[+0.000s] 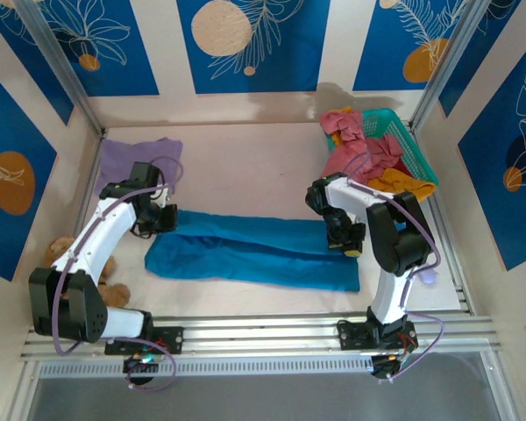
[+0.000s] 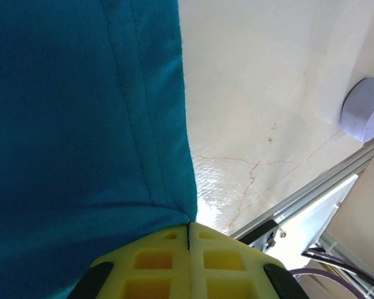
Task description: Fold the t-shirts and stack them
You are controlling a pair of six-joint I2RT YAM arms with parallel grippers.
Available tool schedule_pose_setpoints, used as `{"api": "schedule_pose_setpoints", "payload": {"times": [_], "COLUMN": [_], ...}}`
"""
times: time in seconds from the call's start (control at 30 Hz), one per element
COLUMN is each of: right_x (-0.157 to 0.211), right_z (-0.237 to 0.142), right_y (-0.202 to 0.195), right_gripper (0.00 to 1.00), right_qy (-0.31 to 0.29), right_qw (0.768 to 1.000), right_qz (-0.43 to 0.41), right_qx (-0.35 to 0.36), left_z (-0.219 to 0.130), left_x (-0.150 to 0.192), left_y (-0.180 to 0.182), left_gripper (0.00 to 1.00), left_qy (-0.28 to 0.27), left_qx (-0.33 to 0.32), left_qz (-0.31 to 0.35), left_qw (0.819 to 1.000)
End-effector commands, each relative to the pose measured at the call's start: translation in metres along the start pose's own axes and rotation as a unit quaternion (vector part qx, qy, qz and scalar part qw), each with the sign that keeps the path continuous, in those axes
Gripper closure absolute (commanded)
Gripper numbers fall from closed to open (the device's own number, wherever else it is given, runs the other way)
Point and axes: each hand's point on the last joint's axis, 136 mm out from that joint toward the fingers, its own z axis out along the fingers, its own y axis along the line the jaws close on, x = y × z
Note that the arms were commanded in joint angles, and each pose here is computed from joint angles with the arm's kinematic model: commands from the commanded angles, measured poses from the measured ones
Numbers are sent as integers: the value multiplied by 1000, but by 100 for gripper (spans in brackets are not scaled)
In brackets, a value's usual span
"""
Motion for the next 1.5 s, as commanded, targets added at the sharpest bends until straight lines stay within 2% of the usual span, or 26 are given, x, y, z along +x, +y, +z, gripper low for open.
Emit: {"api": "schedule_pose_setpoints", "payload": {"times": [0.0, 0.17, 0.23, 0.33, 0.47, 0.6, 0.73, 0.83, 1.07, 1.27, 1.47], "right_x": [8, 11, 12, 13, 17, 22, 25, 21, 4, -7, -11], "right_z": [6, 1, -3, -10, -26, -51, -73, -91, -135, -137, -130], "right_y": [2, 1, -1, -4, -12, -17, -8, 19, 92, 101, 91], "right_gripper": [96, 86, 82, 70, 68, 67, 67, 67, 67, 67, 67], "right_qy": [16, 8, 4, -6, -20, -43, -65, -88, -116, -110, -100], "right_qw": [1000, 1000, 1000, 1000, 999, 999, 997, 992, 963, 965, 963], "right_qz": [6, 8, 10, 15, 19, 22, 14, -1, -27, -44, -30], "right_qx": [6, 16, 21, 23, 22, 5, -29, -89, -244, -235, -247], "left_z": [6, 12, 16, 22, 24, 21, 10, 8, 39, 58, 77], "left_x": [25, 43, 52, 67, 77, 82, 65, 37, -21, -38, -26], "left_y": [0, 1, 2, 6, 13, 15, 10, -10, -51, -60, -61], "left_gripper": [100, 100, 95, 90, 87, 68, 64, 54, 48, 46, 46], "left_qy": [40, 68, 87, 124, 153, 173, 145, 101, 88, 109, 141], "left_qx": [6, 7, 8, -6, -29, -38, -31, 22, 122, 109, 79], "left_qz": [-12, -40, -52, -69, -73, -74, -70, -80, -72, -45, -28], "left_qw": [999, 997, 995, 990, 985, 981, 986, 991, 986, 987, 986]}}
